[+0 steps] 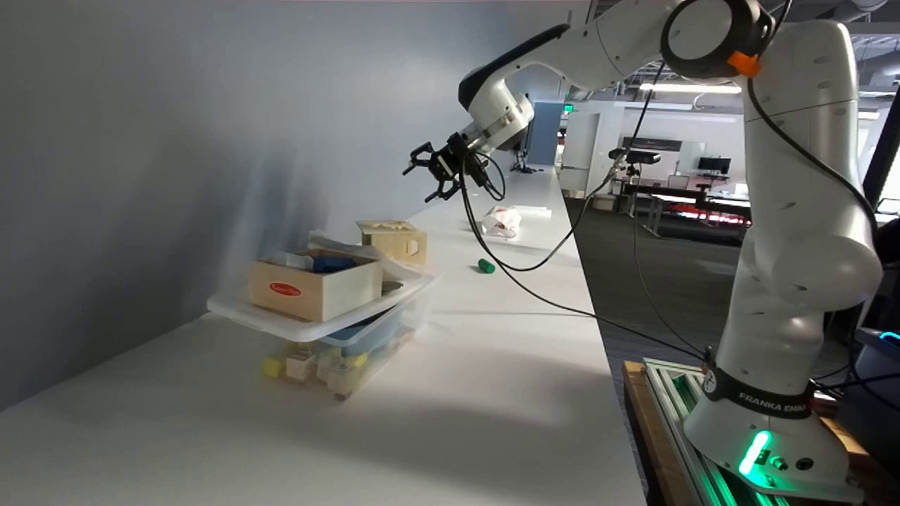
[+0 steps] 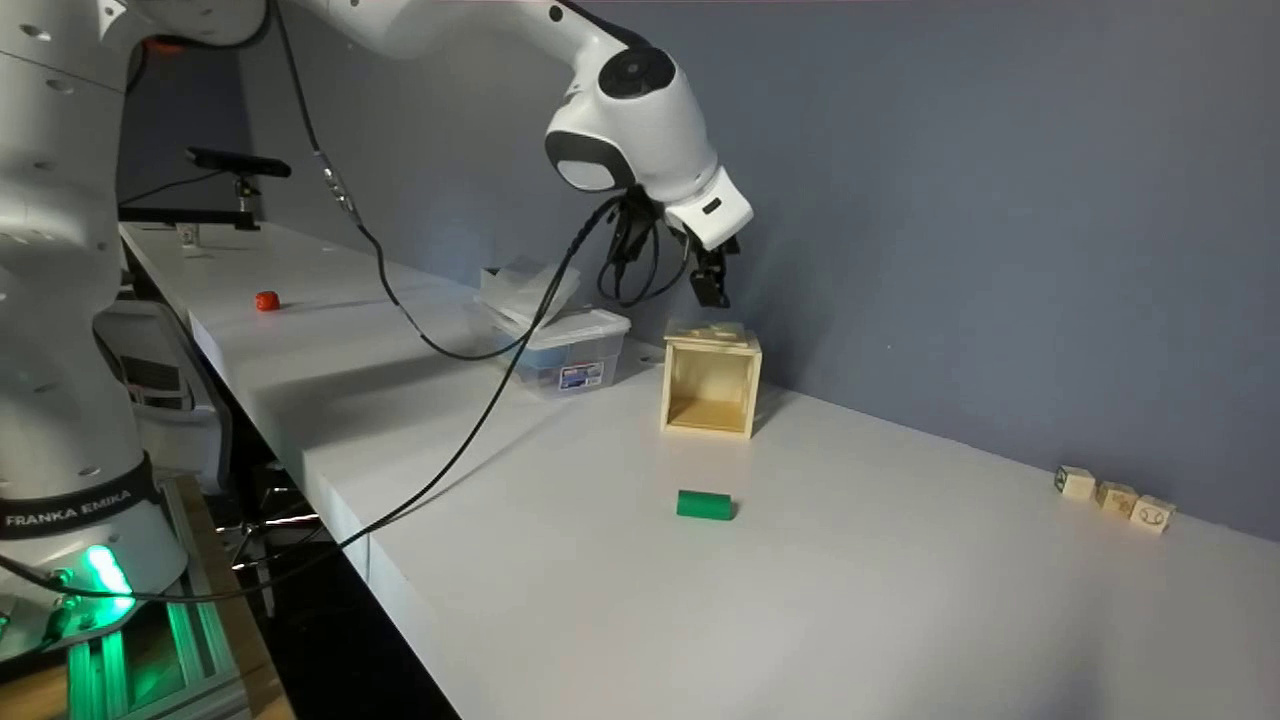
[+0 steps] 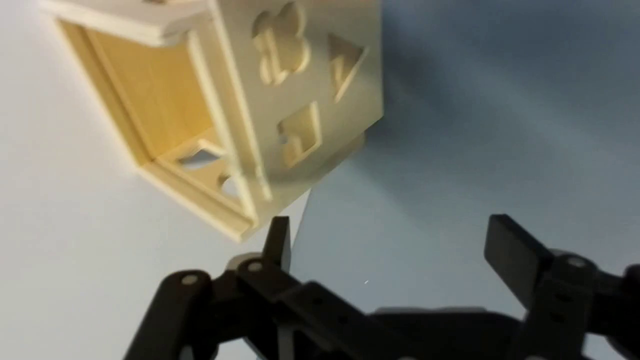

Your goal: Remove the lid of the shape sorter, put it on top of the shape sorter and put the green block on the lunchbox

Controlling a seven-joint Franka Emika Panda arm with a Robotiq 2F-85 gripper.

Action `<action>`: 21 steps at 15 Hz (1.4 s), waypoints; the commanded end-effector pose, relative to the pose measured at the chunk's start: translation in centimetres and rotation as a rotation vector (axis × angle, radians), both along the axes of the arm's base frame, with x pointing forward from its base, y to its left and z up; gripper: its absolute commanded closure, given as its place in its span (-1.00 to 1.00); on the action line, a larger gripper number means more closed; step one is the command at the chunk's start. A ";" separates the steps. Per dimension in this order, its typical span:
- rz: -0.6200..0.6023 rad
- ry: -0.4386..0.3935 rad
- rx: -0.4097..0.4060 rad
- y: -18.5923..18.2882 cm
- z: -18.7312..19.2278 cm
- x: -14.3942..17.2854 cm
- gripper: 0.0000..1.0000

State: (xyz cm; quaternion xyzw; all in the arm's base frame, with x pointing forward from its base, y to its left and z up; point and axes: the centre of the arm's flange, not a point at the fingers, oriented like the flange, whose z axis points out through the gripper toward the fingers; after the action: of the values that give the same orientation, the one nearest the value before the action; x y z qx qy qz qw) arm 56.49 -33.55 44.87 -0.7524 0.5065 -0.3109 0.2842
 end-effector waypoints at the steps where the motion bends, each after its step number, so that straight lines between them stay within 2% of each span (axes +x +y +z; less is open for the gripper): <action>1: -0.103 0.145 -0.103 -3.5 -0.7 -6.5 -1.00; 4: -0.161 0.296 -0.138 -8.0 -7.6 -9.6 -1.00; 7: -0.203 0.459 -0.114 -11.8 -14.6 -13.0 -1.00; 9: -0.255 0.560 -0.097 -13.9 -16.6 -14.5 -1.00; 11: -0.351 0.642 -0.099 -16.0 -16.1 -16.0 -1.00; 15: -0.450 0.651 -0.090 -17.9 -12.4 -16.4 -1.00; 18: -0.519 0.767 -0.011 -17.8 -10.1 -17.3 -1.00; 21: -0.687 0.847 0.037 -18.5 -10.5 -18.9 -1.00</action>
State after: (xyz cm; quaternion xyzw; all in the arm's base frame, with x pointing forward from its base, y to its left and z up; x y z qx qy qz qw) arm 38.35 -52.01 33.48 -0.6474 0.7579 -0.0756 -0.0264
